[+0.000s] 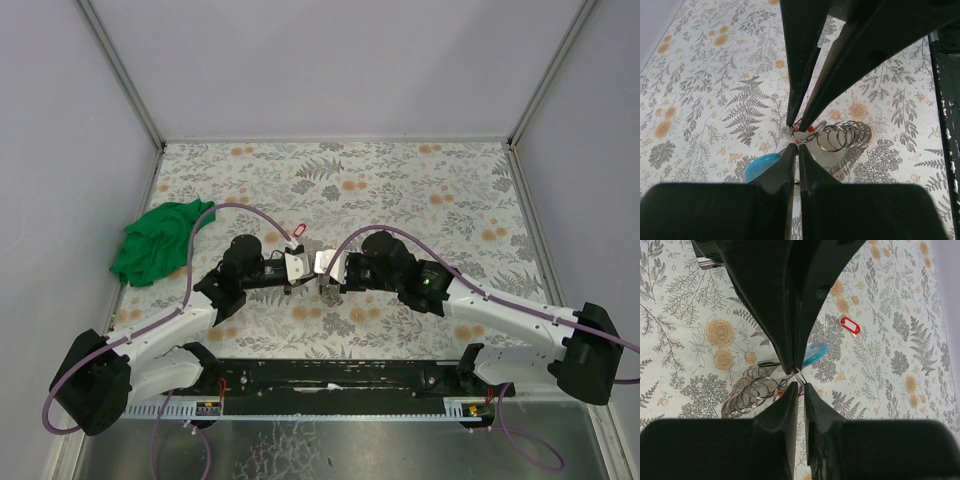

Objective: Put the keys on the keyring

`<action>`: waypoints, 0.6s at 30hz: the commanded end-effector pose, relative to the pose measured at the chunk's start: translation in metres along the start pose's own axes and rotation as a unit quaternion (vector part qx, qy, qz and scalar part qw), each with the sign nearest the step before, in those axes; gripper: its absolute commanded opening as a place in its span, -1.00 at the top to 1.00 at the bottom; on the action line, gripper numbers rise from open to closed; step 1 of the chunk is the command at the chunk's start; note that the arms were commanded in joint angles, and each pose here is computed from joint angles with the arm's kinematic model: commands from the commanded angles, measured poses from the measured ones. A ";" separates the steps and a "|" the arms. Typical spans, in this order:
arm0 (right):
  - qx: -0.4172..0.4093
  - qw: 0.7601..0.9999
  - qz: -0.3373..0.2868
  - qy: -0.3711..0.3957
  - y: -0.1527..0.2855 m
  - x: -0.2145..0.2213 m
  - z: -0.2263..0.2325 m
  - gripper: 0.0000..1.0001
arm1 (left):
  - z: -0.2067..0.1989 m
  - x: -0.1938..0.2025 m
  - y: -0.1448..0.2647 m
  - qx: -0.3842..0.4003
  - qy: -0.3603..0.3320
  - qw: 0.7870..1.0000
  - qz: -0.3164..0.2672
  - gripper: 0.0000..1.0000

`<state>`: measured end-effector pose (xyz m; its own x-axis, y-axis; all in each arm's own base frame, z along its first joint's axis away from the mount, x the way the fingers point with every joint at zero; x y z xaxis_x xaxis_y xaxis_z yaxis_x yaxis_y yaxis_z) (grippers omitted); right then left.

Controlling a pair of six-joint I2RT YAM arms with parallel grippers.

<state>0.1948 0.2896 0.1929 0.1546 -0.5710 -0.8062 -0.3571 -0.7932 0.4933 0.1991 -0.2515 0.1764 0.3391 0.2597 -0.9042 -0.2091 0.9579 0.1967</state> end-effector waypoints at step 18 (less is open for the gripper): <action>0.081 0.993 -0.077 -0.037 0.024 -0.016 -0.012 0.21 | 0.017 -0.018 -0.003 -0.047 -0.027 0.998 -0.039 1.00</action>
<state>0.1913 0.2761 0.2093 0.1589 -0.4986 -0.8522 -0.4276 -0.8127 0.3958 0.2046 -0.2518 0.1796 0.3466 0.2529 -0.9033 -0.2506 0.9529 0.1707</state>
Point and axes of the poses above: each gripper's point midway between its finger pads, its own y axis back along the fingers, its own z axis along the line the jaws close on, x = y × z, the point moved 3 cm from there along y, back along the fingers, and after that the axes turned 8 degrees about -y, right-handed, at the moved point
